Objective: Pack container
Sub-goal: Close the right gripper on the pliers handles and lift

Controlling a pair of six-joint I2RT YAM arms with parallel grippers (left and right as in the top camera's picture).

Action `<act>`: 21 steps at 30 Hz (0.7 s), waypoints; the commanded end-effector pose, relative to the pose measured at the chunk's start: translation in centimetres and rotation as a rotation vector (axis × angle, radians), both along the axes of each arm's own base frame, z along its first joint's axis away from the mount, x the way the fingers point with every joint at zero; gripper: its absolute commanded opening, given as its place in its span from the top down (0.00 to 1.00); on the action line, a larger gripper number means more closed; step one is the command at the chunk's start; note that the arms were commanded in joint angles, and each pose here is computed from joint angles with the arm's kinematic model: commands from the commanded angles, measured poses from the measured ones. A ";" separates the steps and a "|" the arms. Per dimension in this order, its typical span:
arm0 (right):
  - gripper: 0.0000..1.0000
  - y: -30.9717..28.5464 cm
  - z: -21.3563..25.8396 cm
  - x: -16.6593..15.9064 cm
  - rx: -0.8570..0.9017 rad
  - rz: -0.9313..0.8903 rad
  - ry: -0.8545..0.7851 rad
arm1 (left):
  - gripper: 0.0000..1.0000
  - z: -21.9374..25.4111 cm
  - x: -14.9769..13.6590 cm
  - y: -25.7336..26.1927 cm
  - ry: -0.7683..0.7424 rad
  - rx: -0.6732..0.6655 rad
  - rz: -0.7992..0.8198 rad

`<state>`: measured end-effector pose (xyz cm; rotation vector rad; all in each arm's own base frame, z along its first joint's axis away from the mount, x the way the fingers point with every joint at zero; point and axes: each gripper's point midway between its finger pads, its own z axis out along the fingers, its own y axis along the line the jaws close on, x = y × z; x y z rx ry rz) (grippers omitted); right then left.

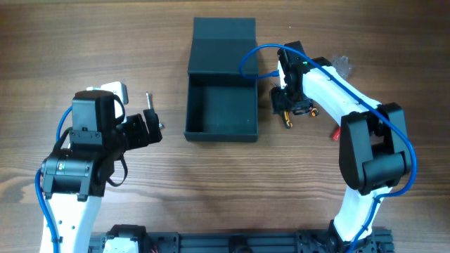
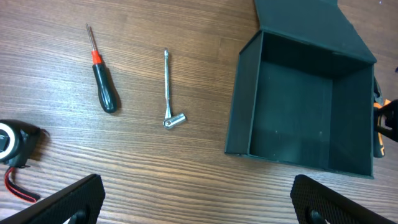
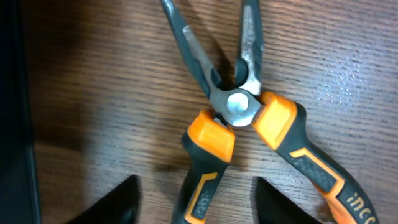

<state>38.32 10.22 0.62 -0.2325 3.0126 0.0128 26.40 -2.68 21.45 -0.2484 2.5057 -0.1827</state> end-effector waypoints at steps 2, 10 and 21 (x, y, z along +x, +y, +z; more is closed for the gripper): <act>0.69 0.1 -1.1 -0.9 0.007 -0.001 0.034 | 0.00 0.8 0.2 0.1 -0.021 -0.001 0.018; 0.70 -0.1 -1.6 -1.5 0.002 -0.005 0.051 | 0.00 0.8 0.2 0.1 -0.021 -0.001 0.018; 0.96 0.0 -1.5 -1.1 0.008 -0.017 0.036 | 0.00 0.8 0.1 0.1 -0.017 -0.001 0.018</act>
